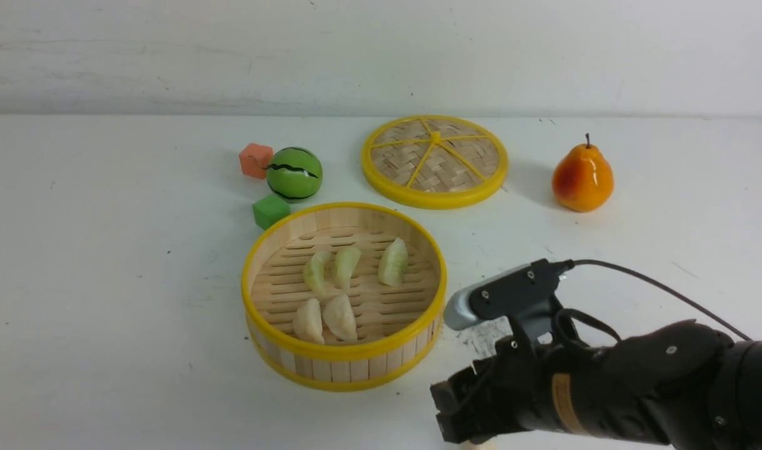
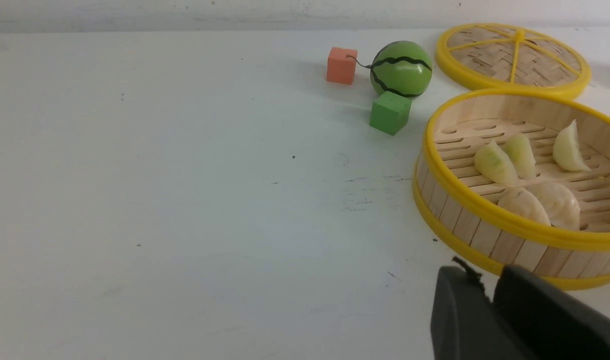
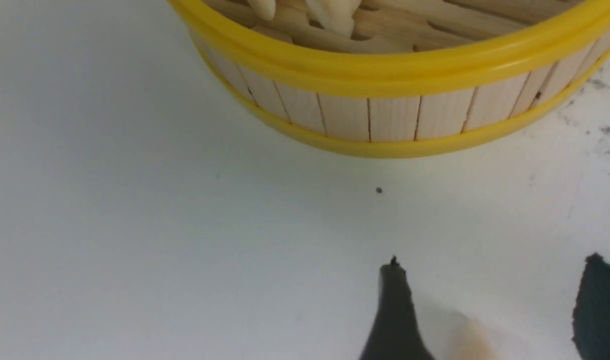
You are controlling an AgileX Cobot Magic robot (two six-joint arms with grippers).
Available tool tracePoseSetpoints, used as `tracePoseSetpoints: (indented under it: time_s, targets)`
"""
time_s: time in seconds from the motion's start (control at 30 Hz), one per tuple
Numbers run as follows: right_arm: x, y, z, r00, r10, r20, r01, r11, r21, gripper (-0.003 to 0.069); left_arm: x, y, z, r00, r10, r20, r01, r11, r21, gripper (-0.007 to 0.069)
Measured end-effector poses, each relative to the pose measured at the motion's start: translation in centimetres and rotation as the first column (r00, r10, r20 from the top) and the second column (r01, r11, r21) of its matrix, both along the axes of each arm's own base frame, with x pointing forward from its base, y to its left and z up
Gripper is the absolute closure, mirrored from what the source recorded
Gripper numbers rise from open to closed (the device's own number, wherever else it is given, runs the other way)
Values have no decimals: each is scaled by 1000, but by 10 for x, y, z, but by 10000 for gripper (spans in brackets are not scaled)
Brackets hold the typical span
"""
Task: Put the dumplings into the steamer on the white table.
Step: 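Place the dumpling in the bamboo steamer basket with the right gripper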
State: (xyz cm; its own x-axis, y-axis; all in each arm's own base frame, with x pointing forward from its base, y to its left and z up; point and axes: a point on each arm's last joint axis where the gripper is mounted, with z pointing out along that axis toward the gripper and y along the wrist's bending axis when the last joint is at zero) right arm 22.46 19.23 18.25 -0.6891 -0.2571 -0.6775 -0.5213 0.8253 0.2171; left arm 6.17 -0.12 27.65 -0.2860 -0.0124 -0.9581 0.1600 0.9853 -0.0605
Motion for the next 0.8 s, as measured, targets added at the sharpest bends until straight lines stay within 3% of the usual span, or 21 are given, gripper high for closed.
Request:
tracePoseSetpoints:
  time_s: [0.23, 0.37, 0.43, 0.57, 0.67, 0.8]
  targets:
    - [14, -14, 3, 983, -89, 161, 111, 985, -136, 272, 0, 0, 0, 1000, 0, 0, 0, 1000, 0, 524]
    - [20, -28, 4, 957, -169, 237, 225, 946, -234, 316, 0, 0, 0, 1000, 0, 0, 0, 1000, 0, 524]
    - [21, -37, 2, 947, -216, 239, 283, 912, -296, 372, 0, 0, 0, 1000, 0, 0, 0, 1000, 0, 524]
    - [18, -49, -4, 944, -320, 87, 329, 875, -355, 543, 0, 0, 0, 1000, 0, 0, 0, 1000, 0, 524]
    - [13, -43, -1, 919, -373, -126, 315, 888, -334, 666, 0, 0, 0, 1000, 0, 0, 0, 1000, 0, 524]
    - [9, -21, 11, 918, -252, -306, 182, 954, -239, 647, 0, 0, 0, 1000, 0, 0, 0, 1000, 0, 524]
